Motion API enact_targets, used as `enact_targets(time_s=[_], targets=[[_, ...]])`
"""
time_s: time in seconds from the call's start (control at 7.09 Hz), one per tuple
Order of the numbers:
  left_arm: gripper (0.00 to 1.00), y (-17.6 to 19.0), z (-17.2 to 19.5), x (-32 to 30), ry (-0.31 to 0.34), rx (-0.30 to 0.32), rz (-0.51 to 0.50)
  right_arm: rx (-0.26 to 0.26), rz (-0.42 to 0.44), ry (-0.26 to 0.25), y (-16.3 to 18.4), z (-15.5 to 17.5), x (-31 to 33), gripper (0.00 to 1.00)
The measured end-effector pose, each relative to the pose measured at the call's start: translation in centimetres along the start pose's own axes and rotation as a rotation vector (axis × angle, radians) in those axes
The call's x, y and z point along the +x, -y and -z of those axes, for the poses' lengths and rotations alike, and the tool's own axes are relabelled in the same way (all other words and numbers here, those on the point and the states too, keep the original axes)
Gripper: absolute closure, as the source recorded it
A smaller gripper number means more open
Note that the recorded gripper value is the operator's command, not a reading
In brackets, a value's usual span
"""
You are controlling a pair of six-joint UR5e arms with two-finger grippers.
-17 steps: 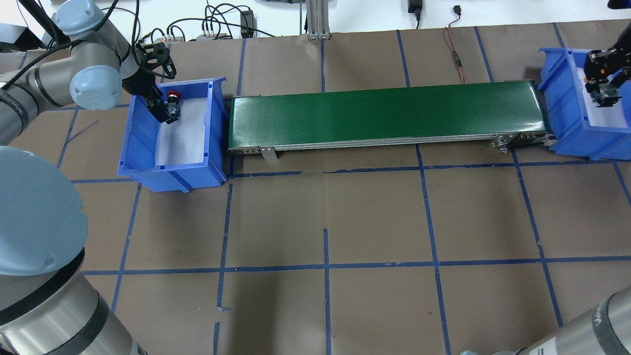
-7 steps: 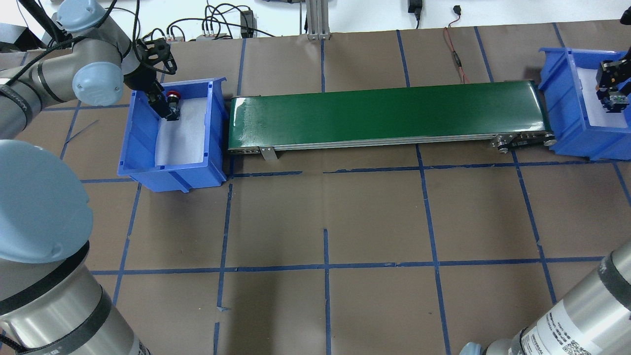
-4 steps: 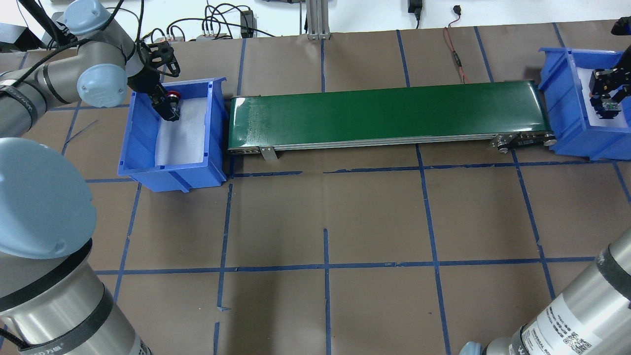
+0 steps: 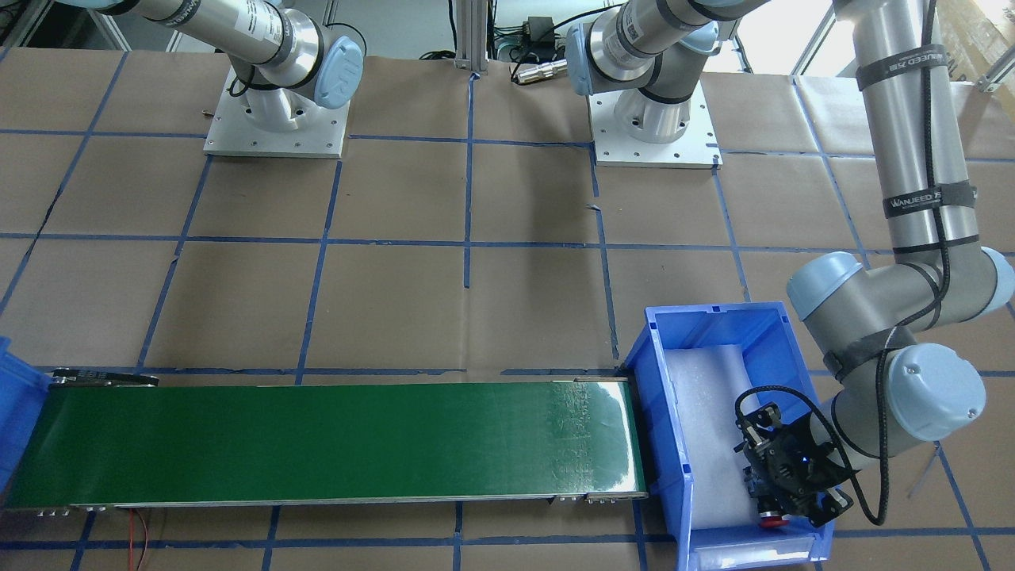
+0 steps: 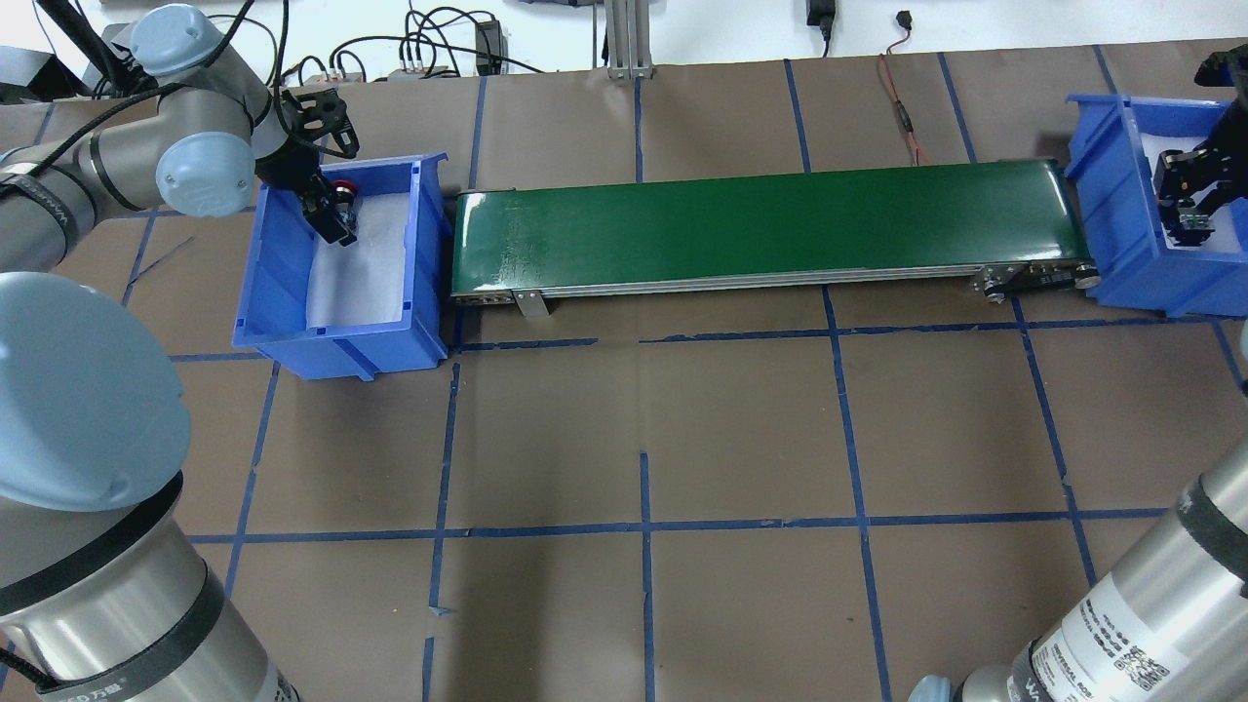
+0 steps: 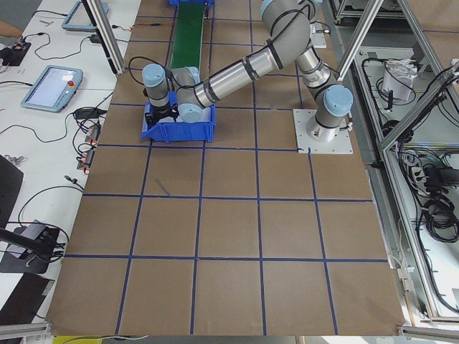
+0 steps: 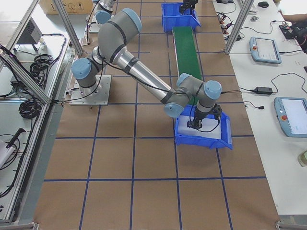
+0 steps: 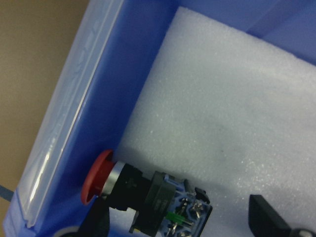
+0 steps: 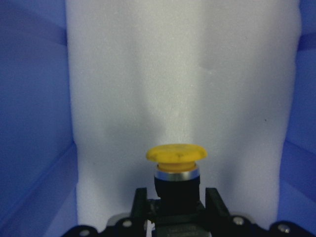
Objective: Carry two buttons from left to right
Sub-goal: 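Lower the yellow button onto the foam and open the right gripper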
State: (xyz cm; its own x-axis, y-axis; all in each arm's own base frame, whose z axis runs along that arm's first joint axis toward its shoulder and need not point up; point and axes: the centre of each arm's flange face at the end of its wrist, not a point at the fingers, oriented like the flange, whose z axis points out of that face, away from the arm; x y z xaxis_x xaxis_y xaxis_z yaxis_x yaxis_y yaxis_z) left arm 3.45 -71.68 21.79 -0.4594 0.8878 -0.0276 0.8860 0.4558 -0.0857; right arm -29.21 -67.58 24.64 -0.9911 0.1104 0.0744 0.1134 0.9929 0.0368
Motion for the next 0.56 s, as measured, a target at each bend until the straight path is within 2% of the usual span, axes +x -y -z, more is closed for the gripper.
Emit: enact_targets(time_s=[0.14,0.56], targets=[[0.39,0.0,0.1,0.0,0.001,0.0,0.0,-0.005,0.001,0.002,0.0,-0.1,0.0,0.68],[0.41,0.0,0.5,0.0,0.009,0.0,0.0,-0.015,-0.002,0.016,-0.5,-0.5,1.4,0.65]])
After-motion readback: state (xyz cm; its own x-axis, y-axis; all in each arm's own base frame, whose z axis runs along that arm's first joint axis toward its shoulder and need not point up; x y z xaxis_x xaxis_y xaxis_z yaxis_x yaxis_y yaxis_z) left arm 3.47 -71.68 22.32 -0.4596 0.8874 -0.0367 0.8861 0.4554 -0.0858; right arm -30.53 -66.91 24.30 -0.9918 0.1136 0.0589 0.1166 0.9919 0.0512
